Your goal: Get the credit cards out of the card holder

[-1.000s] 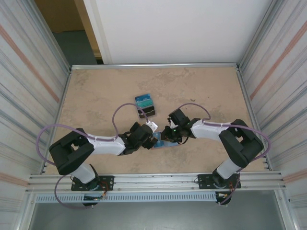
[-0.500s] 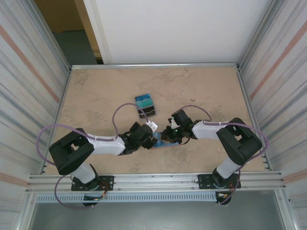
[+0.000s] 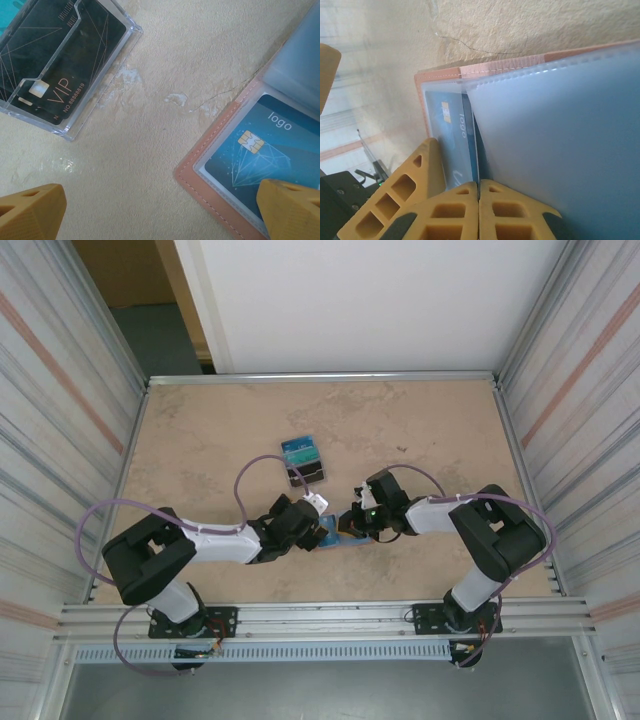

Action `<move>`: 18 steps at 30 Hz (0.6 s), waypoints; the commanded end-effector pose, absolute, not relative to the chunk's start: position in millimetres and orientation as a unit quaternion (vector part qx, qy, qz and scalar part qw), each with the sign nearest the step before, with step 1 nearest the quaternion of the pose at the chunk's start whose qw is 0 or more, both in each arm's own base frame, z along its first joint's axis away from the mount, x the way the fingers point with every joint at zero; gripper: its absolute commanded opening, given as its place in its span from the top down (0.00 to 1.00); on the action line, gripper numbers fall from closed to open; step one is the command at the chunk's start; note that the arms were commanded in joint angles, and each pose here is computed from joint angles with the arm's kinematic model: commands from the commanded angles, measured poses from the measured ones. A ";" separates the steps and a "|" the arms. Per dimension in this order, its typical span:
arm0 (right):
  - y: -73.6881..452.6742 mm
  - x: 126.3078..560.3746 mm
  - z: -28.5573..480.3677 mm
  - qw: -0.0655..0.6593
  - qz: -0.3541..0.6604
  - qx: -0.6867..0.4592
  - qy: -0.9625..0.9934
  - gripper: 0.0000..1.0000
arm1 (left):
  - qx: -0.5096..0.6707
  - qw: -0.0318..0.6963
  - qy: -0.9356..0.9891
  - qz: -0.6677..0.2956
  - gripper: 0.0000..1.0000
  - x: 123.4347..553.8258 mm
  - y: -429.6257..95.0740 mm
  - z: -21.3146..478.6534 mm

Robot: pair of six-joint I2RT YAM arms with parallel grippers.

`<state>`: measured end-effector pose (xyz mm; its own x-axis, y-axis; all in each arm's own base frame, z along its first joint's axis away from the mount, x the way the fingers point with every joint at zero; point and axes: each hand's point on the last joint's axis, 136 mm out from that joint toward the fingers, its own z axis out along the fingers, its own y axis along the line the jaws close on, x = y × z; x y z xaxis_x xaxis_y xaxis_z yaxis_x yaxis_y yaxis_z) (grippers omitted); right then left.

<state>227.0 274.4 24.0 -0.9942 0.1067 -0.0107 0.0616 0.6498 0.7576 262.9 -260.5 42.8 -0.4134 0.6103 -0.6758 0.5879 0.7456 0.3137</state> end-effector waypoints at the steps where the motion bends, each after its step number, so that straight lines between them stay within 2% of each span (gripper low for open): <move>1: 271.3 224.4 18.3 0.016 0.416 0.059 0.907 0.98 | 0.359 0.395 0.845 0.022 0.01 259.3 -259.7 37.4; 18: 249.7 227.6 20.2 0.038 0.386 0.067 0.919 1.00 | 0.358 0.397 0.844 0.039 0.01 260.4 -252.6 38.0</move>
